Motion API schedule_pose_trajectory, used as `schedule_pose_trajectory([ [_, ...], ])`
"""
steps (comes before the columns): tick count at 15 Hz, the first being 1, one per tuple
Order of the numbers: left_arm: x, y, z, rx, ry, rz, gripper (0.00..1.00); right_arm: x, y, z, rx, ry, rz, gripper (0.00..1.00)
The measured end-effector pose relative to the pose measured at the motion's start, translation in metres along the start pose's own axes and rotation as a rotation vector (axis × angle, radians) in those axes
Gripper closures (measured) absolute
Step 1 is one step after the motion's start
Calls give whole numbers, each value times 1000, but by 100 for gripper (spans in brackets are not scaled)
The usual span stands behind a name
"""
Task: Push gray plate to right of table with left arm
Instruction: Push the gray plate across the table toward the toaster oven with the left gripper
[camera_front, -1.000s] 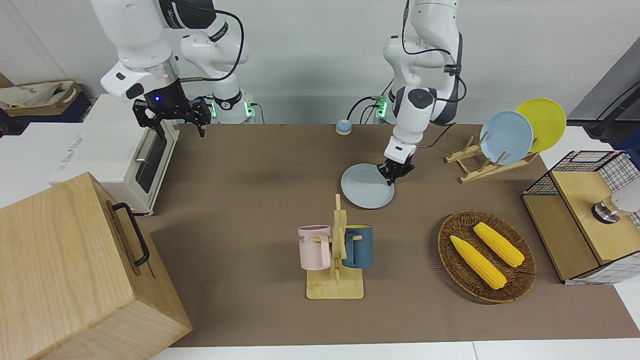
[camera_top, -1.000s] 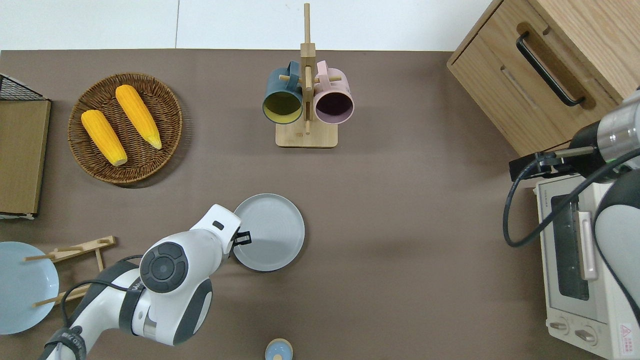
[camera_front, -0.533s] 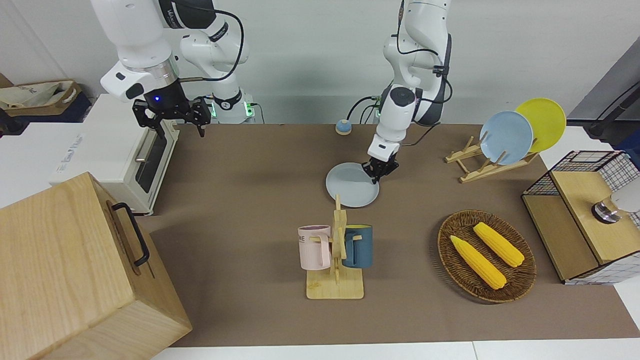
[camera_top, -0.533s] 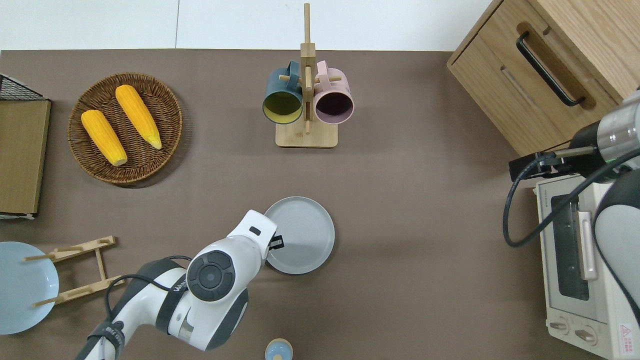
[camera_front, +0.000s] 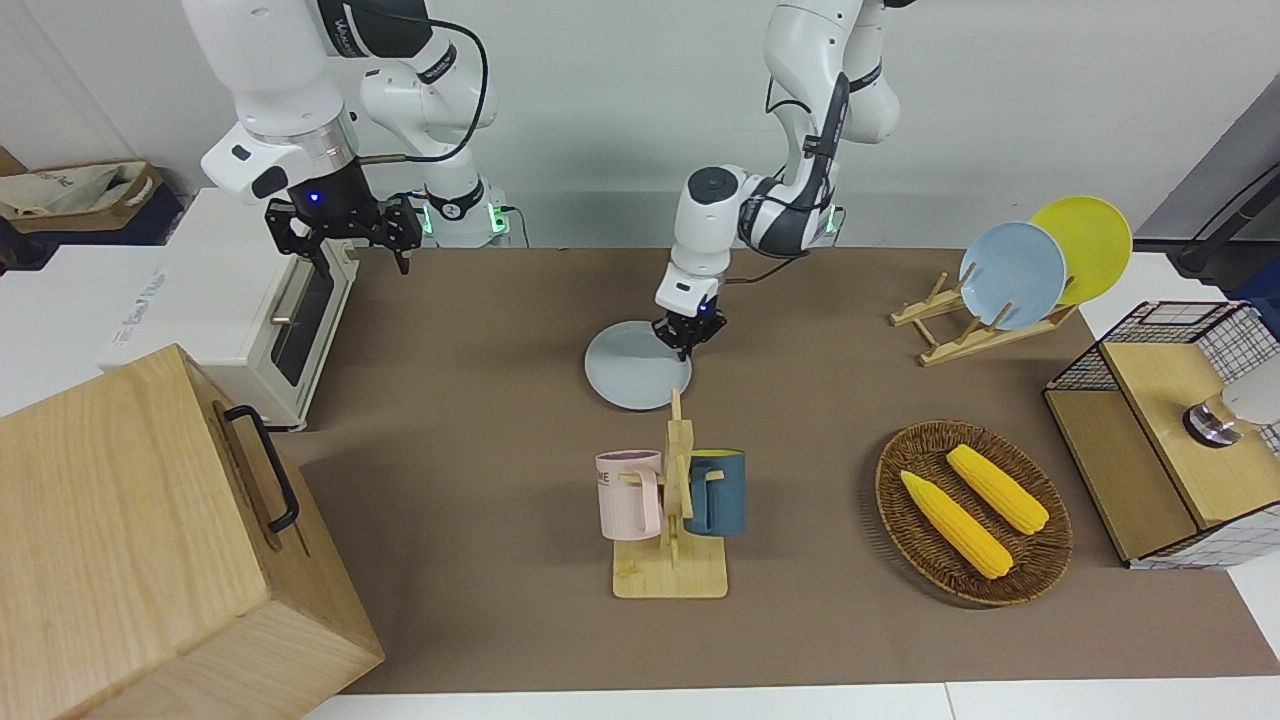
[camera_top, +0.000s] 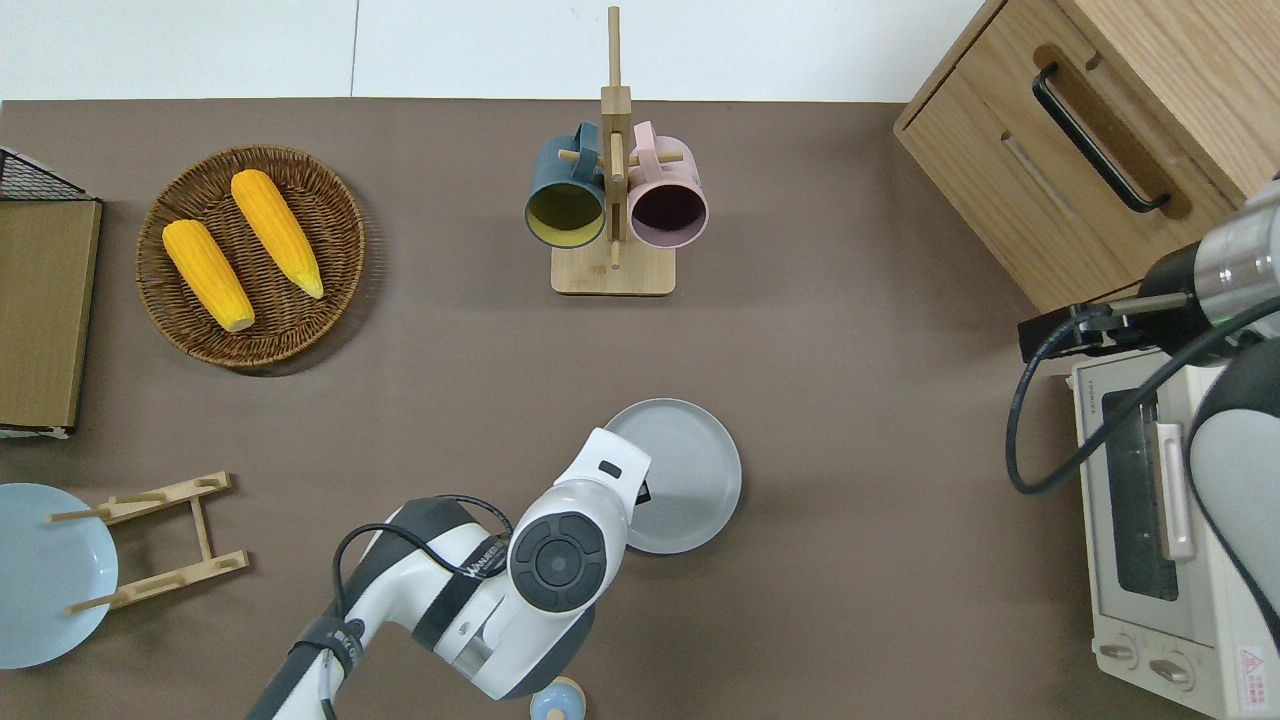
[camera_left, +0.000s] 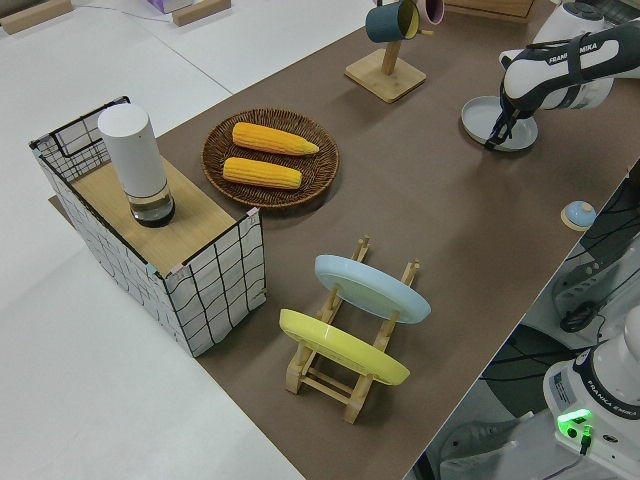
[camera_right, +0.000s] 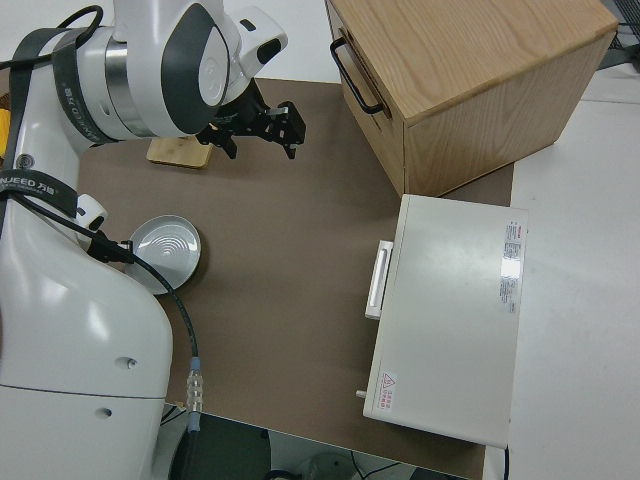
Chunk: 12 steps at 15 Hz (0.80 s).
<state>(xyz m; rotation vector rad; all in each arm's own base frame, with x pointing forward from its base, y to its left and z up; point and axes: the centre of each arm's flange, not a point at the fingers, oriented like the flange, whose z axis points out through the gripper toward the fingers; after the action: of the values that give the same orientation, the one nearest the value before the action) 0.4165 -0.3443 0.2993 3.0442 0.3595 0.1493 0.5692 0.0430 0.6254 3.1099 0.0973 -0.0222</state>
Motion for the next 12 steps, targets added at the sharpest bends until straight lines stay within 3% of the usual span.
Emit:
schedule_pose_trajectory([
  [12, -47, 105, 4, -3, -27, -74, 99, 0, 0, 0, 0, 0, 0, 1],
])
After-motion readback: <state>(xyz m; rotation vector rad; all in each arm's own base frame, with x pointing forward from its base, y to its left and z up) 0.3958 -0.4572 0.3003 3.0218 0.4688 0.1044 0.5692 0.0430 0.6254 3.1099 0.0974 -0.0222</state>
